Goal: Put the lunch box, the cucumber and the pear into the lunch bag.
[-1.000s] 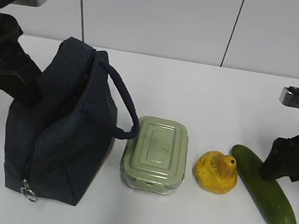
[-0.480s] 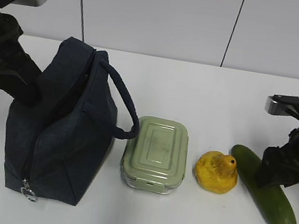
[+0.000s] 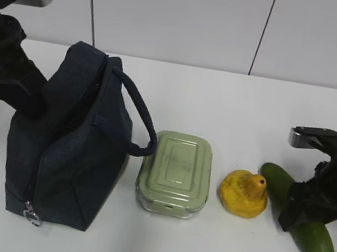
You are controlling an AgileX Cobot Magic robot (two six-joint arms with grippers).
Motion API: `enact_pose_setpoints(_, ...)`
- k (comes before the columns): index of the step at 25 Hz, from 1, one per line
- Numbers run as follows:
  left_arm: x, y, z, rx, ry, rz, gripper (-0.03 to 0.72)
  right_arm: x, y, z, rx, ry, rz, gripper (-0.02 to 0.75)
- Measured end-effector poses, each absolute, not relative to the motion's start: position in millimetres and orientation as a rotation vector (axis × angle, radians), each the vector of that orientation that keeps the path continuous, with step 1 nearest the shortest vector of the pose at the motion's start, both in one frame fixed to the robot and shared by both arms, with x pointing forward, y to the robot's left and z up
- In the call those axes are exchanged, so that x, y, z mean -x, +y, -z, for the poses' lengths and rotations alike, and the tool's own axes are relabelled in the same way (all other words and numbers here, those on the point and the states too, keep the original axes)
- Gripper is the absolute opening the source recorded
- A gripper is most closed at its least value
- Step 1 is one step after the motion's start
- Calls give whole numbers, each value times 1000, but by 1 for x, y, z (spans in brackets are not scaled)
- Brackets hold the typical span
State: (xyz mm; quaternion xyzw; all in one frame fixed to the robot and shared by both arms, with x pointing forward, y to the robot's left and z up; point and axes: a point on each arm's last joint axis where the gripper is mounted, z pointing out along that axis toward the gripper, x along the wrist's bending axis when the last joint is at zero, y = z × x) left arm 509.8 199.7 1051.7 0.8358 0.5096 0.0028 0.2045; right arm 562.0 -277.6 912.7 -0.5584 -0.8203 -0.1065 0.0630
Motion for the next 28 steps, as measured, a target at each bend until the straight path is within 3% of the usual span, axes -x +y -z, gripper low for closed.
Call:
enact_pose_setpoints(3, -510, 200, -1052, -2331, 1418, -12, 24, -561, -273, -905, 1674, -2478, 272, 526)
enact_pose_setpoints(6, -510, 200, -1052, -2332, 1418, -14, 24, -562, -275, -904, 1738, -2460, 203, 366)
enact_pose_setpoints(7, -510, 200, -1052, -2332, 1418, -15, 24, -562, -276, -904, 1760, -2452, 190, 349)
enact_pose_setpoints(13, -510, 200, -1052, -2332, 1418, -15, 24, -565, -273, -924, 1915, -2382, 304, 347)
enact_pose_setpoints(17, -510, 200, -1052, -2332, 1417, -17, 24, -568, -255, -994, 1872, -2363, 804, 347)
enact_pose_setpoints(22, -510, 200, -1052, -2332, 1417, -18, 24, -563, -206, -1067, 1558, -2286, 1308, 347)
enact_pose_setpoints(28, -511, 200, -1052, -2324, 1415, -31, 24, -552, -132, -1086, 1324, -2270, 1450, 347)
